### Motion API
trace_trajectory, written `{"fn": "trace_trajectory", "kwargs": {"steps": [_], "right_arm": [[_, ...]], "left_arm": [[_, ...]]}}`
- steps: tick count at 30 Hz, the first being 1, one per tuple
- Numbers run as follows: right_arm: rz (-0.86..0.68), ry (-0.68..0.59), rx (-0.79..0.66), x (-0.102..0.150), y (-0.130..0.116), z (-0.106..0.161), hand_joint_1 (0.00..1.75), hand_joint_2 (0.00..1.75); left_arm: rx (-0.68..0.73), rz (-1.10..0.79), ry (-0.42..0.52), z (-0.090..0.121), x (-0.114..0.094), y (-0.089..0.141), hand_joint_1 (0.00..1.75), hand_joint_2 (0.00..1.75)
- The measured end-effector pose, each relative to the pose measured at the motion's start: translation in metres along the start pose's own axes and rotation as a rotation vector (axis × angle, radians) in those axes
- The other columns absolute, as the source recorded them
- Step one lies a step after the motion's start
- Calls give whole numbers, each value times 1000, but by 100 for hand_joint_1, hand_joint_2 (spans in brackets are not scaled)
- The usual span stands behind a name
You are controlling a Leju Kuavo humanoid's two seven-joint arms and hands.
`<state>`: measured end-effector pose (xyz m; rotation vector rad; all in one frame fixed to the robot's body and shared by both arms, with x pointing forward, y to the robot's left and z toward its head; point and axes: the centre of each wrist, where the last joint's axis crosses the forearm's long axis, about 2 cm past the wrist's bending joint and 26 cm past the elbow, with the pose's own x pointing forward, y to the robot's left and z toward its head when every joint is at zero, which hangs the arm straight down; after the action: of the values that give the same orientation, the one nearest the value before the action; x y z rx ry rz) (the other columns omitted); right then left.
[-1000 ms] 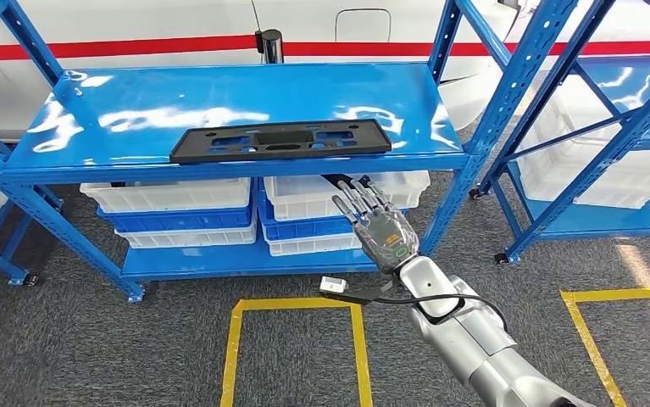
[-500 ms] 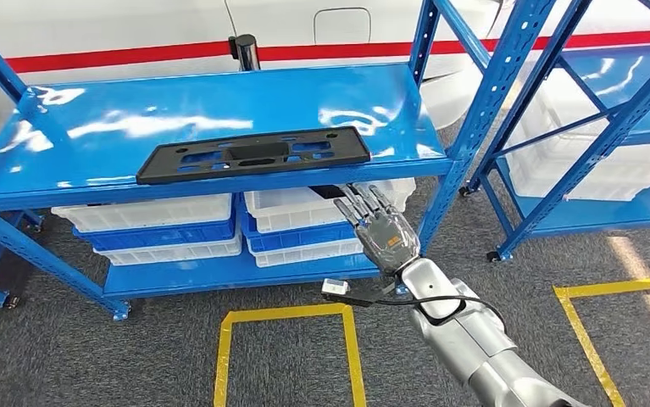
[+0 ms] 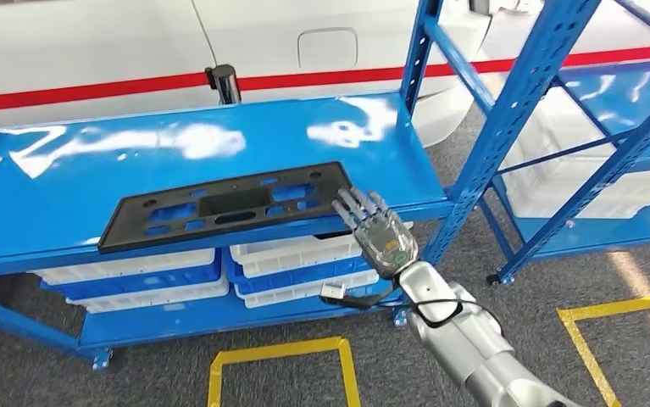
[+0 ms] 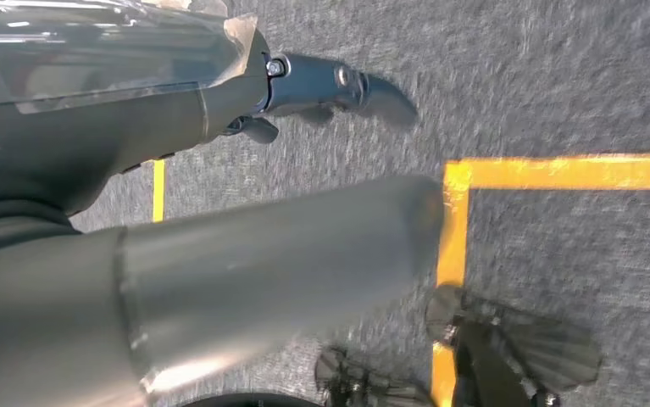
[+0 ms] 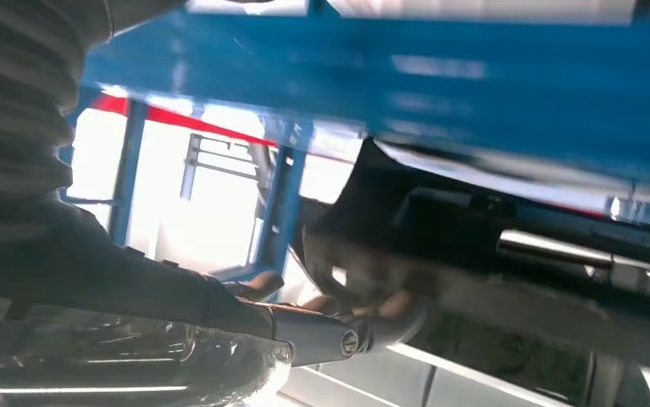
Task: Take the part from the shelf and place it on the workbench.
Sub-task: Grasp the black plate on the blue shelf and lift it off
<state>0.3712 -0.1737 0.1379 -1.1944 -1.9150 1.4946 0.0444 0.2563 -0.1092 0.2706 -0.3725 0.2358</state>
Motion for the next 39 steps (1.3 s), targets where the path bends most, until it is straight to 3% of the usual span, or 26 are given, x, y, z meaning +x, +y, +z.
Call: {"fn": "trace_trajectory", "kwargs": {"steps": [4, 11, 22, 23, 27, 39], "right_arm": [[3, -1, -9, -2, -2, -2, 0, 175], [-25, -14, 47, 13, 15, 22, 0, 175], [-46, -26, 39, 28, 13, 23, 0, 175], [-43, -23, 36, 28, 13, 23, 5, 175], [-31, -12, 21, 25, 9, 21, 175, 175], [5, 4, -2, 9, 2, 21, 173, 175]], "left_arm": [[-1, 1, -12, -1, 5, -1, 0, 0], [-6, -3, -21, -1, 6, -2, 0, 0], [-12, -12, -56, -3, 12, -3, 0, 0], [-12, -13, -55, -3, 11, -3, 0, 0], [-12, -20, -56, -3, 10, -2, 0, 0], [-21, -28, -61, -2, 10, -3, 0, 0]]}}
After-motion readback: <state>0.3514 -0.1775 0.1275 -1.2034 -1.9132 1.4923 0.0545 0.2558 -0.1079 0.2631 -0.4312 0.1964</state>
